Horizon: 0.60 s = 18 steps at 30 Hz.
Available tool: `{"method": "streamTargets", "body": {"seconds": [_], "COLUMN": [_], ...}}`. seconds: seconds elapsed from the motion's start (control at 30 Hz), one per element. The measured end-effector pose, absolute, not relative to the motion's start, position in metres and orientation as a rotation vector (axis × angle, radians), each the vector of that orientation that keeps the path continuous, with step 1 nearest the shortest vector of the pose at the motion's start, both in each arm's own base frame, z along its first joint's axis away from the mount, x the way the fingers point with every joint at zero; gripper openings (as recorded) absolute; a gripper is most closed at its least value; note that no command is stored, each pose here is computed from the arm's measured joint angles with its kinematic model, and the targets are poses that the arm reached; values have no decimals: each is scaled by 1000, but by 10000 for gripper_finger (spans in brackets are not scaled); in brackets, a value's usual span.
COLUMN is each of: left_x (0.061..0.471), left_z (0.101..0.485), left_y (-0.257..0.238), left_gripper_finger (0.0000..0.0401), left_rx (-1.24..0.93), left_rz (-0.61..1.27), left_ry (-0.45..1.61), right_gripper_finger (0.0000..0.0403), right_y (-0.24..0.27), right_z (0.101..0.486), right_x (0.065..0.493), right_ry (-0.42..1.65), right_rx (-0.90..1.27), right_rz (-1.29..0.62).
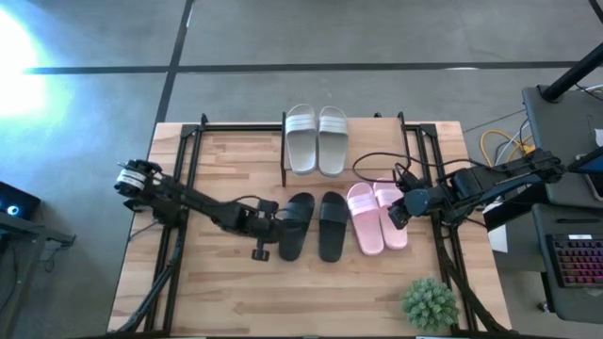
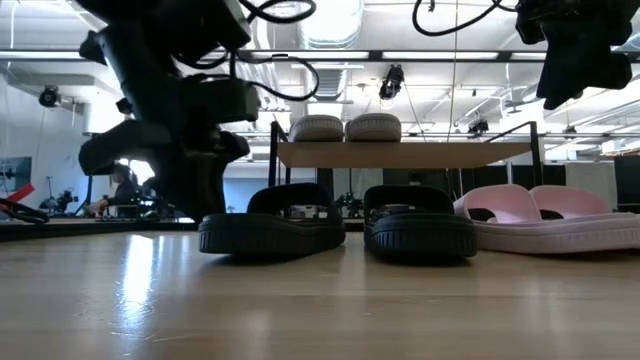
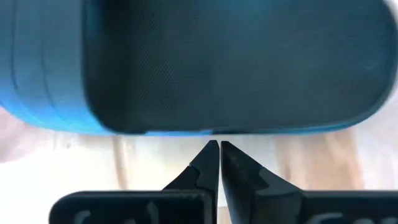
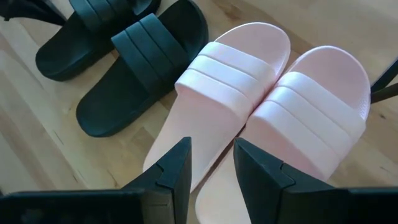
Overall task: Pick and place slides into the shelf
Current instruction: Move the top black slide to the center of the table
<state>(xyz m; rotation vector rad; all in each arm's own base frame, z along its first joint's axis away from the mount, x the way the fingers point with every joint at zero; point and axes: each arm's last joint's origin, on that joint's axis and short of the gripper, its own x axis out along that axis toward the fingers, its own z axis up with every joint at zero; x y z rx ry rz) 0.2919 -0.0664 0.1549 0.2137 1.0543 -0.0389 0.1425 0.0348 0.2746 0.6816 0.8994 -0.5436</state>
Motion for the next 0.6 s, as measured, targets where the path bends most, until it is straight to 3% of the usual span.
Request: {"method": "streamTargets", "body": {"seconds": [0.6], "left_x": [308], "left_z": [145], "left_y": [-29], "left_gripper_finger": [2], "left_rx": [208], "left_rz": [23], "left_ry": [1017], "right_gripper_finger": [111], "right_y": [34], "right_z": [275], "right_x": [143], "right_ry": [883], "right_rx": [675], "right_rz": [-562]}}
